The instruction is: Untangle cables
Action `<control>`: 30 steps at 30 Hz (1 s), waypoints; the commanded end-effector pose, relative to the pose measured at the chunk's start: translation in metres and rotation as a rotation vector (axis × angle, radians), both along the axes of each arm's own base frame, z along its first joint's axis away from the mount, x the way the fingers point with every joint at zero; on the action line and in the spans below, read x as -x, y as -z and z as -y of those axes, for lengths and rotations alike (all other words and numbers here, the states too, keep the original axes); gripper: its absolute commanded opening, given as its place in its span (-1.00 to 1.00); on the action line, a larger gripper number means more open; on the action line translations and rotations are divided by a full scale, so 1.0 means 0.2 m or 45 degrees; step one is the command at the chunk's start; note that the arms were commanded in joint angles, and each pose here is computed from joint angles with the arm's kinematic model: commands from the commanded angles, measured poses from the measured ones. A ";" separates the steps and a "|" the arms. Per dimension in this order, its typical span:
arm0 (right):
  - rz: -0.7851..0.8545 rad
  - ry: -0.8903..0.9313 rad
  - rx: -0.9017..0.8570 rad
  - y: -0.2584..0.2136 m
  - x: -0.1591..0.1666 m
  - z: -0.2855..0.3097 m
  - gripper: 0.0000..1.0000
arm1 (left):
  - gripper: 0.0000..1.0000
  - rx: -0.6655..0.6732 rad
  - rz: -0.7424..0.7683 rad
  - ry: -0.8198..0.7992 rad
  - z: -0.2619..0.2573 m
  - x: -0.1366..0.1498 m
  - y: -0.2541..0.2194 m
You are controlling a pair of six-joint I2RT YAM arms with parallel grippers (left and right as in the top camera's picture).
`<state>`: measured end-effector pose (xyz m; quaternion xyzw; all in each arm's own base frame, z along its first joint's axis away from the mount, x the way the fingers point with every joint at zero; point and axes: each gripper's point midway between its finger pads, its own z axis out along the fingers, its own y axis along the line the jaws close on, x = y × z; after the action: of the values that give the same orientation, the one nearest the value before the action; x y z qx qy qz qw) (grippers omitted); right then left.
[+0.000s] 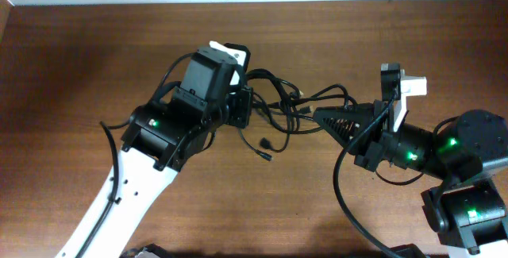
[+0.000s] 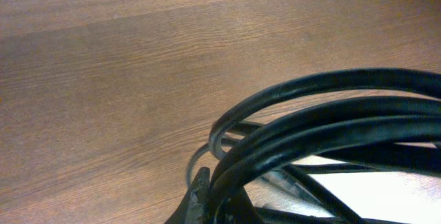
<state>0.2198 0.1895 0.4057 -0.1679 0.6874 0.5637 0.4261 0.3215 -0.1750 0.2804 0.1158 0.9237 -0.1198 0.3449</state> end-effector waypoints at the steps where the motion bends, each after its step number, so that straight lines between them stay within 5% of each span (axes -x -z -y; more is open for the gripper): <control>1: 0.163 0.000 -0.018 -0.15 0.08 0.02 -0.92 | -1.00 -0.171 -0.023 -0.182 -0.22 -0.08 0.10; 13: 0.036 -0.074 0.073 0.02 0.12 0.00 -0.92 | -1.00 -0.089 -0.065 -0.400 -0.46 -0.15 0.10; 30: -0.265 -0.052 0.370 0.48 0.05 0.03 -0.83 | -1.00 -0.048 -0.085 -0.454 -0.55 -0.17 0.10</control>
<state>0.2057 0.1851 0.3049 -0.1605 0.8001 0.4986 0.2924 0.3507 -0.0854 0.2640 -0.0242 0.9425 -0.0816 0.3232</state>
